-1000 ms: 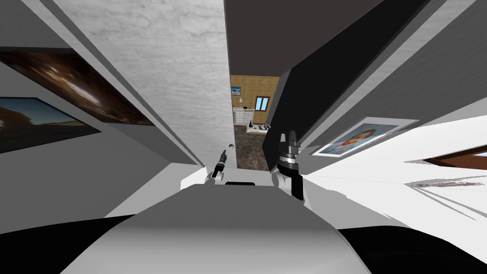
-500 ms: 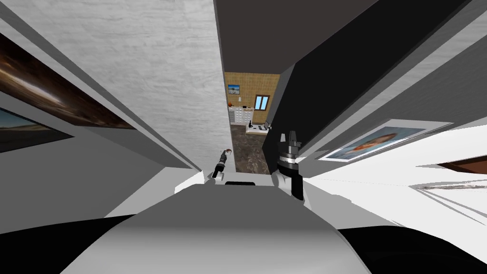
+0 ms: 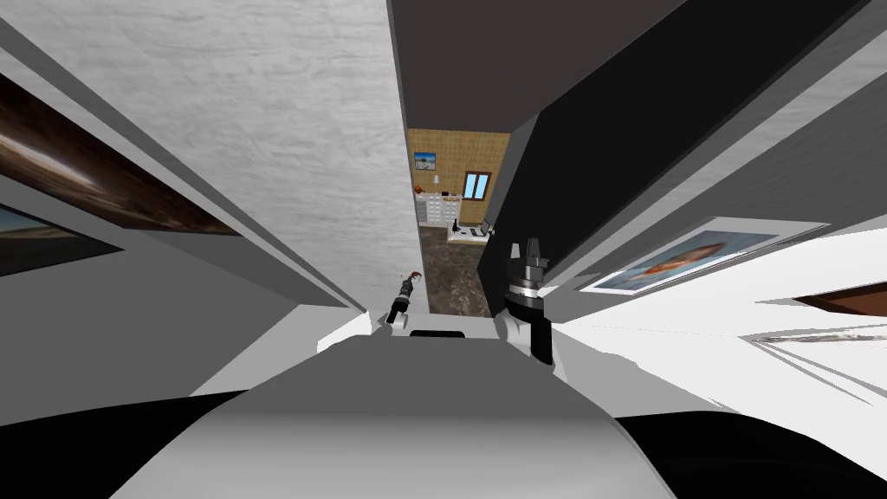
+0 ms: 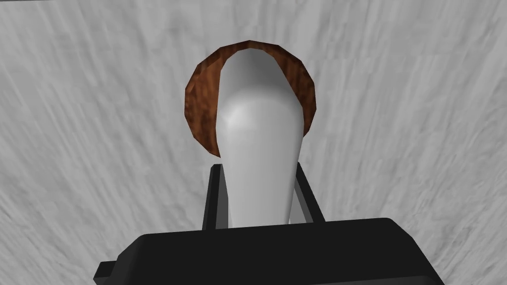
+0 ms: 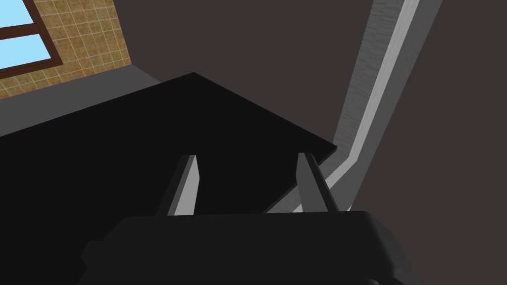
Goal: Push the door open
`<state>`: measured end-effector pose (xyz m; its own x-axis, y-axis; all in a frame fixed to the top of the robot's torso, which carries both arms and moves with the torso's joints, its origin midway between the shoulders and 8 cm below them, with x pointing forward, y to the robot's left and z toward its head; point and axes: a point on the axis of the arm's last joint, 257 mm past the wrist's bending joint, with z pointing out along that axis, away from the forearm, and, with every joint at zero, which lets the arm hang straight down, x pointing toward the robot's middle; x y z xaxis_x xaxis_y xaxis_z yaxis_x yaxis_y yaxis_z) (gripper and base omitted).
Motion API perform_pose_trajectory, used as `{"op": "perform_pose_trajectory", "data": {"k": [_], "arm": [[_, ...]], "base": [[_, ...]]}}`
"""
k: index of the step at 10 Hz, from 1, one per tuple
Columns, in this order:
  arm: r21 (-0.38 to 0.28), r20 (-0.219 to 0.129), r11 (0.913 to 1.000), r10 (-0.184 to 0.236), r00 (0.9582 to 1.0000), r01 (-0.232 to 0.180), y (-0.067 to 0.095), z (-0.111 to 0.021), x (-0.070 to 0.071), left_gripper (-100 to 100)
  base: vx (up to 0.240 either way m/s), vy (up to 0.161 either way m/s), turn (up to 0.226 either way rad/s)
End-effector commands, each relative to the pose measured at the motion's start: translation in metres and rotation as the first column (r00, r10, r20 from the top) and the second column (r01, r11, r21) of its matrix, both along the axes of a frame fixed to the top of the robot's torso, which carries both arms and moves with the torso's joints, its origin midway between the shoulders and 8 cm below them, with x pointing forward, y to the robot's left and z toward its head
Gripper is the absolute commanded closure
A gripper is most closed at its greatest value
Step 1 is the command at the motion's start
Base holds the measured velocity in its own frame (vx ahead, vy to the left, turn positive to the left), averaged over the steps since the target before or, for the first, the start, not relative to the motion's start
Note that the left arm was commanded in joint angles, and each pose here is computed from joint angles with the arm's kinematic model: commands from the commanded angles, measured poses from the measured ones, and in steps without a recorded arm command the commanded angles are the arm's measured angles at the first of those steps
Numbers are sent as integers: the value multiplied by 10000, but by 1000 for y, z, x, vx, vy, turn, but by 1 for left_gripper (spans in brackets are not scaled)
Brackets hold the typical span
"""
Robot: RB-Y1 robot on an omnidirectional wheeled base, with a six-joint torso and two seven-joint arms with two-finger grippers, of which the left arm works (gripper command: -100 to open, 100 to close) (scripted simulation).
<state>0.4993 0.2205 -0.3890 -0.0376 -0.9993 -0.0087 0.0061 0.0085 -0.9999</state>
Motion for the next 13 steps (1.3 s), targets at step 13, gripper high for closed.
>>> {"op": "perform_pose_trajectory", "data": {"k": [13], "arm": [[164, -3, 9931, 1165, 9932, -1165, 59, 0, -3, 100]], "base": [[127, -41, 28]]}}
